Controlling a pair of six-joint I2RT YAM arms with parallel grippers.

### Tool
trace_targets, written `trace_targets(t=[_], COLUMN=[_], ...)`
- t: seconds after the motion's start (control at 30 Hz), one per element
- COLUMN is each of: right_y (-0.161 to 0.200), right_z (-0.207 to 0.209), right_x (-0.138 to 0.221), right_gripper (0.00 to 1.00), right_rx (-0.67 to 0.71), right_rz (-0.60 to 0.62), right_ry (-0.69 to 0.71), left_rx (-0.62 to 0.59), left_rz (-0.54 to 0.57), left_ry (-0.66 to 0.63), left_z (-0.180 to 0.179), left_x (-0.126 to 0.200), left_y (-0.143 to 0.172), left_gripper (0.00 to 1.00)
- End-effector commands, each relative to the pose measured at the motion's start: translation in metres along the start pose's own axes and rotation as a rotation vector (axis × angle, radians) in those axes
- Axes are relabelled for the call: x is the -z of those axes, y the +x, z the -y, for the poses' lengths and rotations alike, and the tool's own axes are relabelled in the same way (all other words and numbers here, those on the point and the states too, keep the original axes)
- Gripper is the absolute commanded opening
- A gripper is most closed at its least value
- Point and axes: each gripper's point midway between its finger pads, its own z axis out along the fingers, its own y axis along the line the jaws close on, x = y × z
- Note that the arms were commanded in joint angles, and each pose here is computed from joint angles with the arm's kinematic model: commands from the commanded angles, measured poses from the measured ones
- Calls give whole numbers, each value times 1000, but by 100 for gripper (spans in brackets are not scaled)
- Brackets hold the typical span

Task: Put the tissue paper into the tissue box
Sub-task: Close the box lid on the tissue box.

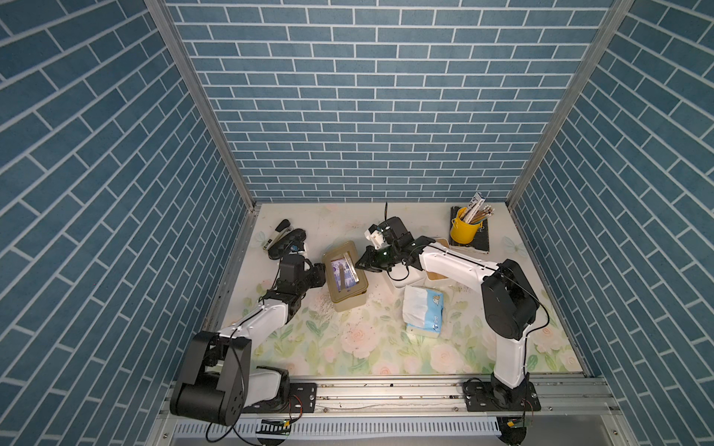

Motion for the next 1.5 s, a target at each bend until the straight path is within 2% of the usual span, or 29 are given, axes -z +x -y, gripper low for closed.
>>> trace_targets(t=[0.0, 0.17, 0.33, 0.47, 0.6, 1.07, 1.2, 1.37, 1.4, 1.47], right_y=[6, 7, 8, 8, 8, 7, 10, 12, 13, 13], right_z=[13, 15, 17, 17, 12, 8, 12, 15, 16, 16], right_x=[-8, -10, -12, -15, -14, -13, -13, -15, -15, -16], right_gripper=[0, 0, 0, 0, 0, 0, 0, 0, 0, 0], right_rx=[33, 37, 38, 38, 26, 10, 7, 6, 5, 5], right_rz=[-23, -30, -33, -35, -32, -22, -25, -27, -28, -28], right_ry=[49, 49, 46, 39, 15, -5, 6, 11, 10, 11], left_rx=[-14, -13, -2, 13, 16, 30, 30, 35, 39, 48], left_rz=[-24, -51, -66, -31, -10, -58, -81, -123, -133, -160], left_ry=[28, 42, 34, 46, 41, 53, 50, 53, 59, 86], left_z=[5, 7, 12, 20, 21, 17, 15, 12, 12, 15], left_x=[-7, -13, 3, 25, 34, 21, 16, 6, 4, 1], left_y=[1, 4, -7, -26, -34, -17, -10, 2, 4, 9], left_gripper=[56, 60, 88, 93, 93, 89, 81, 62, 62, 70])
